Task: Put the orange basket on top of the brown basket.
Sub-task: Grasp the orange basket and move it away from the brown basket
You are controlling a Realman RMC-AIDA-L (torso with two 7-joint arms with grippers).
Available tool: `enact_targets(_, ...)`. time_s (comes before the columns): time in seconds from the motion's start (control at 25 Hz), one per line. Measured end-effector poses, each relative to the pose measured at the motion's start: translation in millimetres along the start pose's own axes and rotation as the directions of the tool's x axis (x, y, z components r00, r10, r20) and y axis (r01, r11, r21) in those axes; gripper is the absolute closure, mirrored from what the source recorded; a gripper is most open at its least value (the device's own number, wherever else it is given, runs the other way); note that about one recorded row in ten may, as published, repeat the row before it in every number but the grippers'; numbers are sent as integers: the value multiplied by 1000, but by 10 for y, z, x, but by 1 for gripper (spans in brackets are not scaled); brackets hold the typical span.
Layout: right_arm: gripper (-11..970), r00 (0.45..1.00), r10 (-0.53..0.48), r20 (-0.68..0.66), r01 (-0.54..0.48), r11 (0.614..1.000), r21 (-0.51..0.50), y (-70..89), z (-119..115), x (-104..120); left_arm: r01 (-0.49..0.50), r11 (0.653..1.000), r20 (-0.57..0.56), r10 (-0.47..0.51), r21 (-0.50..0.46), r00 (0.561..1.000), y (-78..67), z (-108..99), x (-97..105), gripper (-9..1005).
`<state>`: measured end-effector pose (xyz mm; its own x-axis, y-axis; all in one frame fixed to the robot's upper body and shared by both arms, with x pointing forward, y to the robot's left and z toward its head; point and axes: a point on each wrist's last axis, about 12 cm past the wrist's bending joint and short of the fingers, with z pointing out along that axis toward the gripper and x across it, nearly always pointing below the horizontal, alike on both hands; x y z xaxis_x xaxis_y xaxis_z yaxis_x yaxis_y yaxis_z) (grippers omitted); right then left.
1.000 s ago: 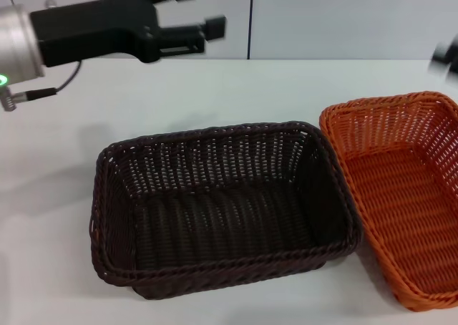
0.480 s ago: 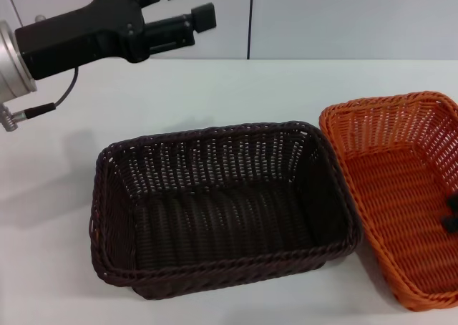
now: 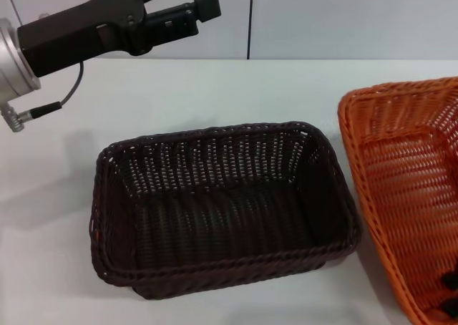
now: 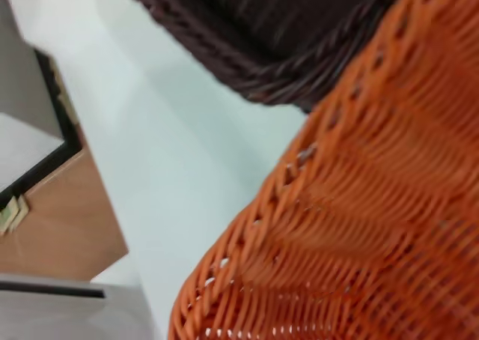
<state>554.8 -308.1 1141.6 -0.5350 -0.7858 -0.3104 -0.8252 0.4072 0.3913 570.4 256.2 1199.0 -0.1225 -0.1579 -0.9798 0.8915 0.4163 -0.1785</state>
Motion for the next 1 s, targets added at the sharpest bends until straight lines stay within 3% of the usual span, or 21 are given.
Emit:
enact_targets(0.36,418,996,-71,-48,65,991,-114,232,118,-66,35,999,15,-35,-2,999,14,34,65,137)
enact_targets(0.68,417,979,-158,-129,120,958,-260,459,279,-163,61,998,22,-61,-15,998,49,58,111,136)
enact_targets(1.0,417,963,-258,-70,222,917,-333,572,318,-330,83,996,19,-83,-14,996,78,130,141,136)
